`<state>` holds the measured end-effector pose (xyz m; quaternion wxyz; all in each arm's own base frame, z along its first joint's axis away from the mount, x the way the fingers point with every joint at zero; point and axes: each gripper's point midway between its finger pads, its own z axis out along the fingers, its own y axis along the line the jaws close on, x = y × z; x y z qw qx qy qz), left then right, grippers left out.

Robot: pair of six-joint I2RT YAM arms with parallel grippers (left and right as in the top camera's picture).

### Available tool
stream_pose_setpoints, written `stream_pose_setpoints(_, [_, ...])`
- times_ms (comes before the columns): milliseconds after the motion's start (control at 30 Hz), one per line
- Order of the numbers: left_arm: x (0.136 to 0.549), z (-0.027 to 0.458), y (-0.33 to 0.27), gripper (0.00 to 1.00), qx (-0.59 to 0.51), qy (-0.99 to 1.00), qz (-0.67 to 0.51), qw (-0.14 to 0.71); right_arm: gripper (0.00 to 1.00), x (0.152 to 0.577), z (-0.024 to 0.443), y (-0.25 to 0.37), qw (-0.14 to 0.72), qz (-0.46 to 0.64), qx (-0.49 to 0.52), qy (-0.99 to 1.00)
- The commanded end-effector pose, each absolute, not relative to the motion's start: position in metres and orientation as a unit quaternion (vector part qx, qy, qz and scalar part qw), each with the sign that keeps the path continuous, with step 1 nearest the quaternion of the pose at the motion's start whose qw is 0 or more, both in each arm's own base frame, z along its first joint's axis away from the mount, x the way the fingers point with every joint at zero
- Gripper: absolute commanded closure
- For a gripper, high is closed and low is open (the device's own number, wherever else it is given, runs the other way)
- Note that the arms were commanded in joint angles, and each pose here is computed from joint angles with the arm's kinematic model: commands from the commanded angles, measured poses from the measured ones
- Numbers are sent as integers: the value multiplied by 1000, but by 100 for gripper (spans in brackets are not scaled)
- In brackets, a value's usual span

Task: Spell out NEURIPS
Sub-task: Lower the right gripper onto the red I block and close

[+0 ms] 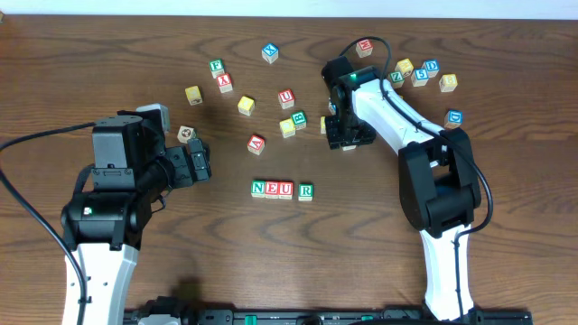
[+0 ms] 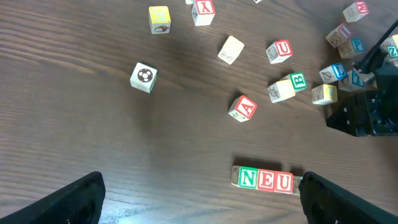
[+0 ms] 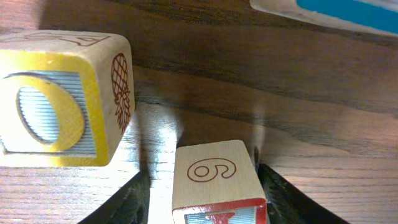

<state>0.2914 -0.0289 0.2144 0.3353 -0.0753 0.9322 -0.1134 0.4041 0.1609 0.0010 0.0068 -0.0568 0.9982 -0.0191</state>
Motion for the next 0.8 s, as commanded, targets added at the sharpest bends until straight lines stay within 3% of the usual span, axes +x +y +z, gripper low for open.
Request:
stream_pose_setpoints(0, [294, 225, -29, 2, -70, 928, -117, 347, 52, 408, 3, 162, 14, -22, -57, 998])
stream_pose_setpoints(500, [294, 225, -29, 2, -70, 928, -117, 347, 59, 410, 4, 160, 15, -22, -54, 998])
stream_pose_setpoints(767, [294, 225, -29, 2, -70, 928, -117, 347, 69, 413, 9, 153, 13, -22, -45, 999])
